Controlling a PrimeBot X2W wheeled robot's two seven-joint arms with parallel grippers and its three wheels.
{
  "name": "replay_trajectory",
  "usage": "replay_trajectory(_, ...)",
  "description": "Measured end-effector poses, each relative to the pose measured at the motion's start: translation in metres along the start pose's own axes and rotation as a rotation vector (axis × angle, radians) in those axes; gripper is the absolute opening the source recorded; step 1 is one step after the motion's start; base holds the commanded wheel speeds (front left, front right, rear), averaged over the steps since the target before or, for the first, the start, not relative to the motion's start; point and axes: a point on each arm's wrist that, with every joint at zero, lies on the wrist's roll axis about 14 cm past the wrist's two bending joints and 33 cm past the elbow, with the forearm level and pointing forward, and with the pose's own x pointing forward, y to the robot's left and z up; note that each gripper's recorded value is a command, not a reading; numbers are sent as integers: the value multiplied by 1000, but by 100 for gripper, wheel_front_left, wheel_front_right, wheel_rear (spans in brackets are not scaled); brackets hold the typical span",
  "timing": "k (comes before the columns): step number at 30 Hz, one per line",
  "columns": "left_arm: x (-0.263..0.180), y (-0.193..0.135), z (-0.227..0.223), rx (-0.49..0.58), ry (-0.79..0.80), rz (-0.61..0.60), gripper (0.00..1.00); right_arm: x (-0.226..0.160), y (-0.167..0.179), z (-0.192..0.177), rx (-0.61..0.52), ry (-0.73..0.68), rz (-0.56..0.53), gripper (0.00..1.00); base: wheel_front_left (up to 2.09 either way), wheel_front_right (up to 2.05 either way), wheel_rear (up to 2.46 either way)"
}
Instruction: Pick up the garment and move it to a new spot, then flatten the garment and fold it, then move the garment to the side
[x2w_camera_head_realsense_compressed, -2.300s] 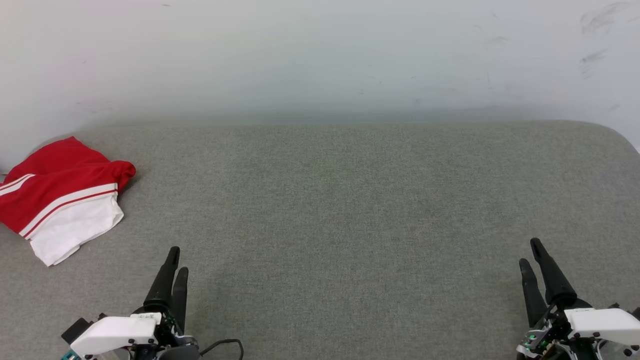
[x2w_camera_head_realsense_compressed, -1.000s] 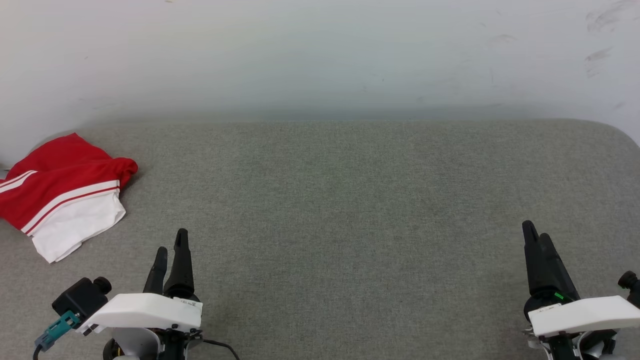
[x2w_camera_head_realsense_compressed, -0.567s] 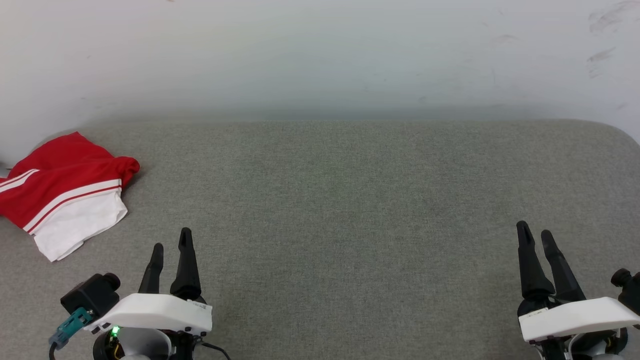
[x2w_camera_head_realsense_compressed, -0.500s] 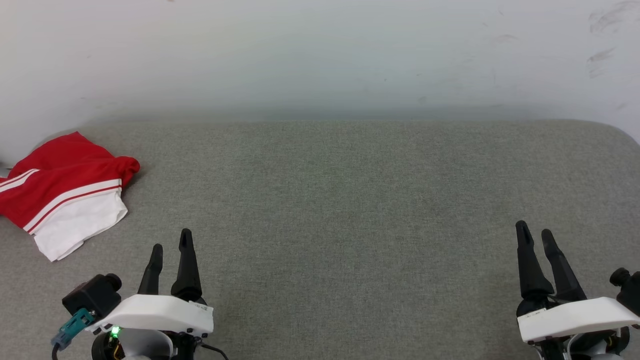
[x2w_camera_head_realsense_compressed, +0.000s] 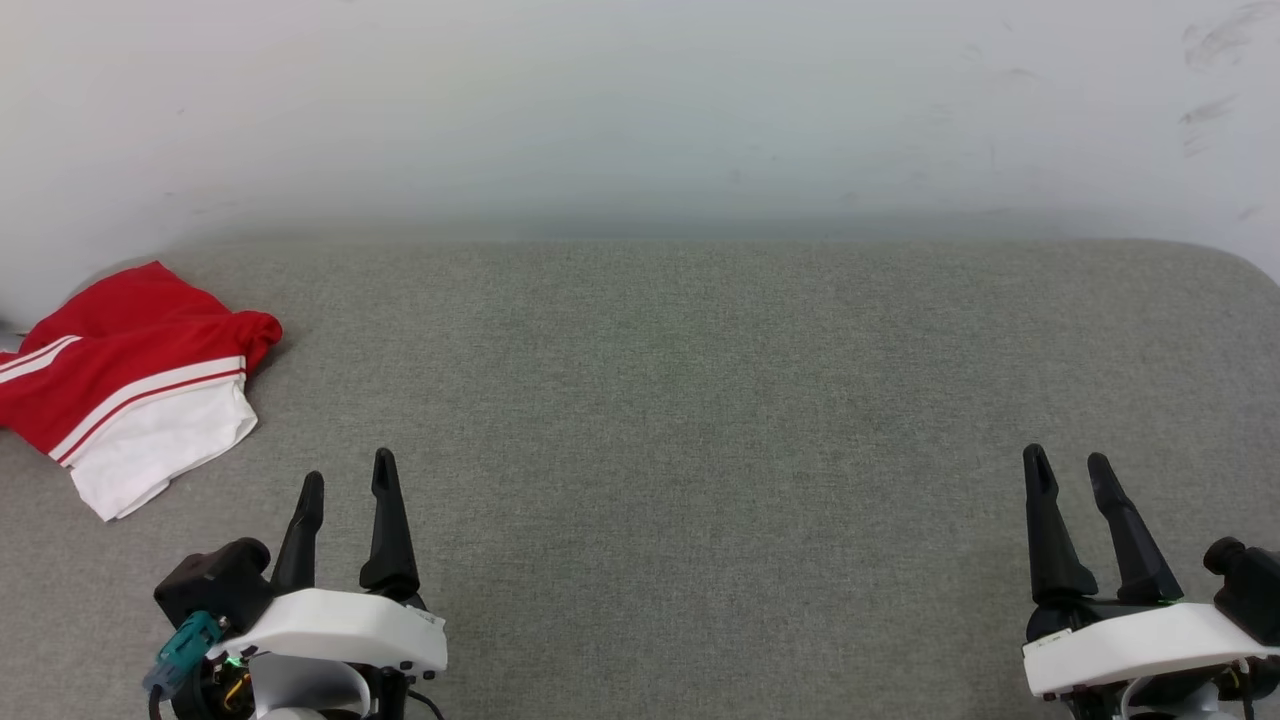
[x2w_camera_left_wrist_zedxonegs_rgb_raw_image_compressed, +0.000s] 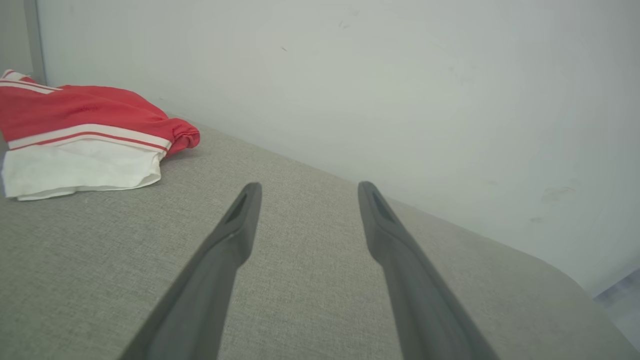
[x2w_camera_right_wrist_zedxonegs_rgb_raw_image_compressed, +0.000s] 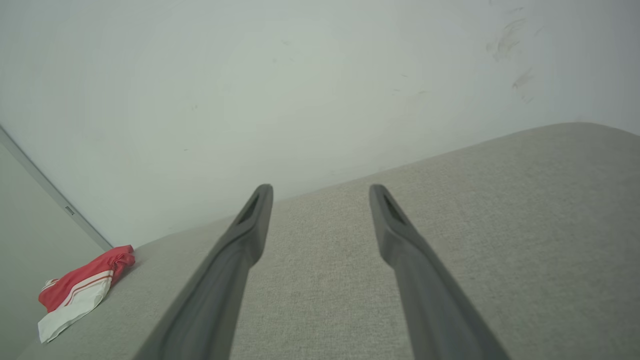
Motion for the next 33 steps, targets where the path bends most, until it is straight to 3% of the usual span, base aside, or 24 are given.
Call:
replay_trajectory(11,-4,-7,4,128,-39,-28,100,-1,5,2,-133,-15,27,100,0,0,0)
replay_trajectory(33,-7,-15,12,307,-113,-64,100,-1,13,7,-295,-51,69,100,0,0,0)
